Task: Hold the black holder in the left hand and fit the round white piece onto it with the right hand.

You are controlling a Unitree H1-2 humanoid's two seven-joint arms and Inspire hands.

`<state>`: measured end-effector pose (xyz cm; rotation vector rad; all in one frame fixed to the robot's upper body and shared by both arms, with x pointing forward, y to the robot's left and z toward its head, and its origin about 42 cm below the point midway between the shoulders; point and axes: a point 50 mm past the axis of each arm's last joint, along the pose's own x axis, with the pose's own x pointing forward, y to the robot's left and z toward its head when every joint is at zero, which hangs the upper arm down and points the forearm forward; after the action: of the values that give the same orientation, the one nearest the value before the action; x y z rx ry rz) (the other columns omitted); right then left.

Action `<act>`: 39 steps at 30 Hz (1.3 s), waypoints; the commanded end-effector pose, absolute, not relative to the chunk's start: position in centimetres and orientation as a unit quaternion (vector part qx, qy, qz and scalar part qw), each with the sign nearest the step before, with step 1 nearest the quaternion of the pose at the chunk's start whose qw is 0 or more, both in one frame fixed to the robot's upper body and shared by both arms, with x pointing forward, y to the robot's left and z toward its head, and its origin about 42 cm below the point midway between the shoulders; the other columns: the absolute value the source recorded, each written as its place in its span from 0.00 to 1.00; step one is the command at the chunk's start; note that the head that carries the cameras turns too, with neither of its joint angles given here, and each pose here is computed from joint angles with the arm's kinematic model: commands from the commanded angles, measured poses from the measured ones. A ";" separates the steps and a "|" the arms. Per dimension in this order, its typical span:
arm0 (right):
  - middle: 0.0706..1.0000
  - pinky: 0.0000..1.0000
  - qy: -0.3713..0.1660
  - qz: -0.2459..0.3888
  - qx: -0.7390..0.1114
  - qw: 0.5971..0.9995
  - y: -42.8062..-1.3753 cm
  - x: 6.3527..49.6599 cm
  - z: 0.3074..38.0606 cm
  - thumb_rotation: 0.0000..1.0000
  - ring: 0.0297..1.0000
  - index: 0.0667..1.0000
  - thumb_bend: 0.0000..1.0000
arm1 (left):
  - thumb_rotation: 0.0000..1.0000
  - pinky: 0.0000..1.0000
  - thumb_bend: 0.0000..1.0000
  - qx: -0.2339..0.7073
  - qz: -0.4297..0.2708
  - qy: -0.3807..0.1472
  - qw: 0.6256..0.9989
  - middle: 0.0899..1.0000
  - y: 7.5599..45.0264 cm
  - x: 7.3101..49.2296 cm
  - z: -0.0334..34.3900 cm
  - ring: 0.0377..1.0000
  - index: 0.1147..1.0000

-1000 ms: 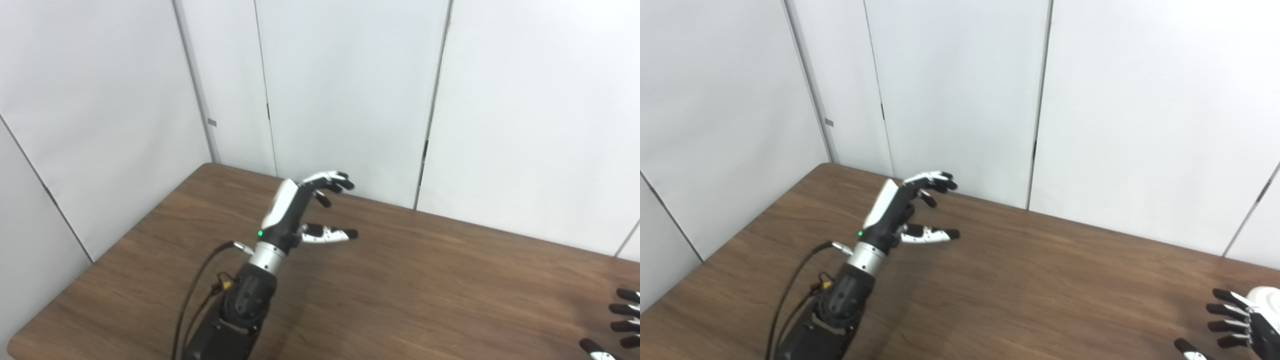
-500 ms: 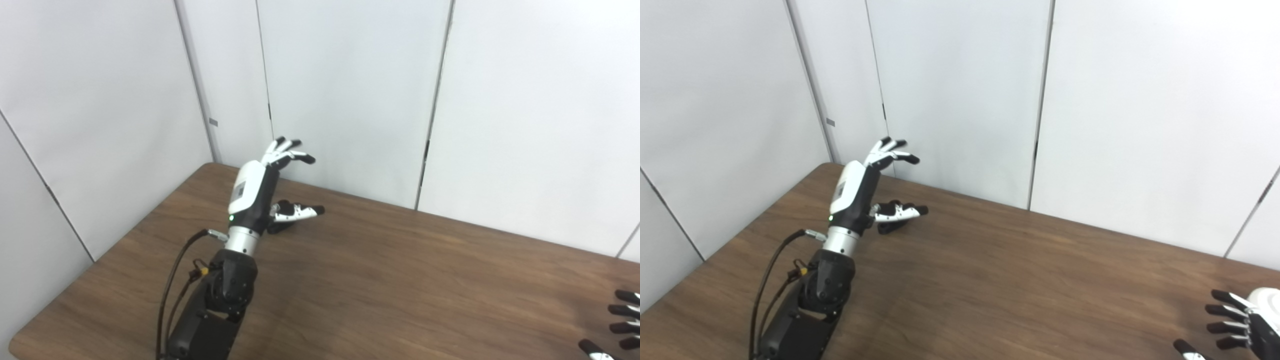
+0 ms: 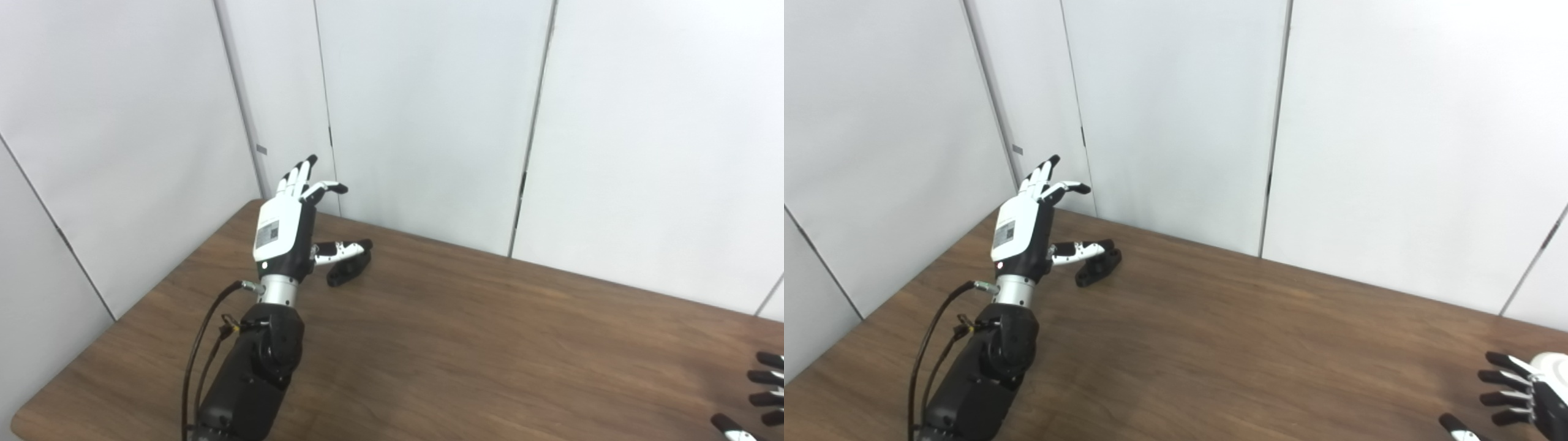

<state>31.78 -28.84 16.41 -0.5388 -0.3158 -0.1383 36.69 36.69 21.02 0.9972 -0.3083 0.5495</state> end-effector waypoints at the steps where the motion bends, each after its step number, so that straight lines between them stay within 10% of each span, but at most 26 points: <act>1: 0.63 0.45 -0.185 -0.076 -0.269 0.942 -29.2 32.0 18.2 0.07 0.55 0.71 0.54 | 0.23 1.00 0.97 0.472 0.281 -0.168 0.819 1.00 37.3 37.8 23.0 1.00 0.65; 39: 0.64 0.45 -0.184 -0.082 -0.277 0.940 -29.4 31.6 19.0 0.09 0.56 0.71 0.54 | 0.37 0.89 1.00 0.557 0.281 -0.016 0.781 1.00 39.4 41.8 17.7 1.00 0.68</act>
<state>31.43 -29.20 17.26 -0.5563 -0.3093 -0.1463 40.17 38.61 14.39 1.1733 0.0716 0.5399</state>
